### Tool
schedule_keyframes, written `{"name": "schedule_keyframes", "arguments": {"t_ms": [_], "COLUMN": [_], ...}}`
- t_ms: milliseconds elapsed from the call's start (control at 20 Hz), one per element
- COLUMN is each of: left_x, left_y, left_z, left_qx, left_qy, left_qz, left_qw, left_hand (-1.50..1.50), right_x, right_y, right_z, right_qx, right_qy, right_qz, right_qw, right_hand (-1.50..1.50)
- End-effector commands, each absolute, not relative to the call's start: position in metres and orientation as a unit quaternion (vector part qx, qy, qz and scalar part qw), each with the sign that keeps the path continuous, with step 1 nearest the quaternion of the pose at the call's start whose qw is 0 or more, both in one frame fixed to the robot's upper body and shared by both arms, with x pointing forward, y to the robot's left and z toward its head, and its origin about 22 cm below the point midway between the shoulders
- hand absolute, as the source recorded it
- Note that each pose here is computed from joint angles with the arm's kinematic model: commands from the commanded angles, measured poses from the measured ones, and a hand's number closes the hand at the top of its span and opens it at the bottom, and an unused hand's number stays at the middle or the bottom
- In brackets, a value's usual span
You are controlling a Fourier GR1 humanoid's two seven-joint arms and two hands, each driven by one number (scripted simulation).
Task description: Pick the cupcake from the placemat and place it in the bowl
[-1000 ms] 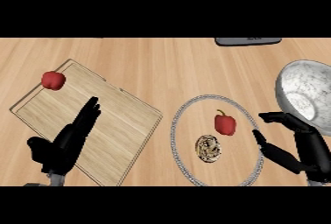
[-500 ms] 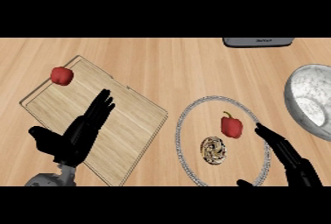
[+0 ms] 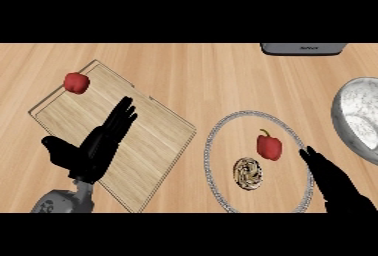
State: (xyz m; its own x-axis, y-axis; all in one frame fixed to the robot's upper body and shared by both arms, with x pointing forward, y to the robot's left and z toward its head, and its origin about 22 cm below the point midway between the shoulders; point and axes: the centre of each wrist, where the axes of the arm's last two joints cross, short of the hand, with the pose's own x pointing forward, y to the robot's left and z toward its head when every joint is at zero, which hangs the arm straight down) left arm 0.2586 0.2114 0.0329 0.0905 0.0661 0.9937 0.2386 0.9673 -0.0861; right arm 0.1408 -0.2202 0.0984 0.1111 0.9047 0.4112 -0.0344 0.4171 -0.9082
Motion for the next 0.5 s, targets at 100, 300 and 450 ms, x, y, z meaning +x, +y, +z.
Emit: {"name": "schedule_keyframes", "arguments": {"t_ms": [100, 300, 450], "left_x": [0.259, 0.269, 0.268], "left_y": [0.197, 0.184, 0.202], "left_z": [0.031, 0.039, 0.035], "left_qx": [-0.125, -0.133, -0.125], "left_qy": [-0.666, -0.675, -0.672], "left_qz": [-0.071, -0.071, -0.068], "left_qw": [0.732, 0.722, 0.727], "left_hand": [0.00, 0.00, 0.00], "right_x": [0.145, 0.163, 0.183], "right_y": [-0.176, -0.156, -0.137], "right_z": [0.128, 0.140, 0.114], "right_qx": [-0.404, -0.412, -0.417], "right_qy": [-0.456, -0.409, -0.372], "right_qz": [0.391, 0.397, 0.397], "right_qw": [0.690, 0.711, 0.728], "right_hand": [-1.50, -1.50, -1.50]}}
